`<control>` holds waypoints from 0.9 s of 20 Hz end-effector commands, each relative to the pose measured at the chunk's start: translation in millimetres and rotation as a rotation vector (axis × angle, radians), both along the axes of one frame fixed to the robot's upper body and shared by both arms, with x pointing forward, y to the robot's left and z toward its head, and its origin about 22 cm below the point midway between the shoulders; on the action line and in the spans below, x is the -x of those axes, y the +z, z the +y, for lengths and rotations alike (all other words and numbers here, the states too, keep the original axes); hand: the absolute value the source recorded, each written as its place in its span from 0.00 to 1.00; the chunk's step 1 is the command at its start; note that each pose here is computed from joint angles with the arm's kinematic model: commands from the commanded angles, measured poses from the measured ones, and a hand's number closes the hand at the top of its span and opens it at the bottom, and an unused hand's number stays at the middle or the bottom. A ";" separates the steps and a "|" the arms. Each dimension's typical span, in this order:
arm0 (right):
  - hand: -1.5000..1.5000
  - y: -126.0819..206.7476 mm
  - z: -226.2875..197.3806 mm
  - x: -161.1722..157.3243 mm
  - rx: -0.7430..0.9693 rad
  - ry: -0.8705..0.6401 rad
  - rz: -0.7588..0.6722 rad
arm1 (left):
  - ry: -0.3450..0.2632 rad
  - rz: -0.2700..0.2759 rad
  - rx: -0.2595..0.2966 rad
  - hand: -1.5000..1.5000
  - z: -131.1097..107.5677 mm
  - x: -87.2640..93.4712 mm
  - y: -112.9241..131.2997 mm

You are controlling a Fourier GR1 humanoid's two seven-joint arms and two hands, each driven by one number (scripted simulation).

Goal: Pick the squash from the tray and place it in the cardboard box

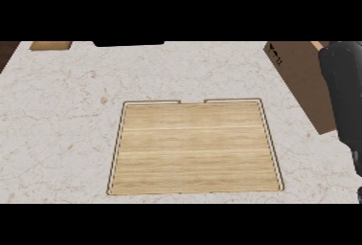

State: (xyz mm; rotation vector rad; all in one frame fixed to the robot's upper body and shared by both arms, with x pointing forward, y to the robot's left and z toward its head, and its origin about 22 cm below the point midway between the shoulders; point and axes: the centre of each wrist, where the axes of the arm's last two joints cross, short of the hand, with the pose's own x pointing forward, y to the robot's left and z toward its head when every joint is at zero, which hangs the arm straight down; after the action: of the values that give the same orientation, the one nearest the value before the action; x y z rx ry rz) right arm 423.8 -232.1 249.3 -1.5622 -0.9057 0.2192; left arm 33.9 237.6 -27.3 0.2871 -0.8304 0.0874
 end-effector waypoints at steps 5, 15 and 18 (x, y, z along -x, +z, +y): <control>1.00 -42.5 -59.8 -2.0 0.029 -0.087 0.073 | -0.016 -0.473 -0.088 0.50 13.6 -91.9 33.9; 0.00 -64.4 -96.1 2.2 -0.245 -0.087 -0.066 | -0.011 -0.478 -0.069 0.50 11.4 -95.7 33.0; 0.00 -51.7 -113.7 7.5 -0.269 -0.049 -0.196 | -0.018 -0.474 -0.066 0.50 11.4 -93.2 33.0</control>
State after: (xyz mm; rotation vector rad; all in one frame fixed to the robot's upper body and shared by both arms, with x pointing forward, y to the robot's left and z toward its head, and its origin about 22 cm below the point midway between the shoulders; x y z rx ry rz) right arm 419.8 -332.7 196.7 -1.4041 -0.9040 -0.0094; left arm 39.1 234.1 -28.8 0.2663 -0.8537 0.0975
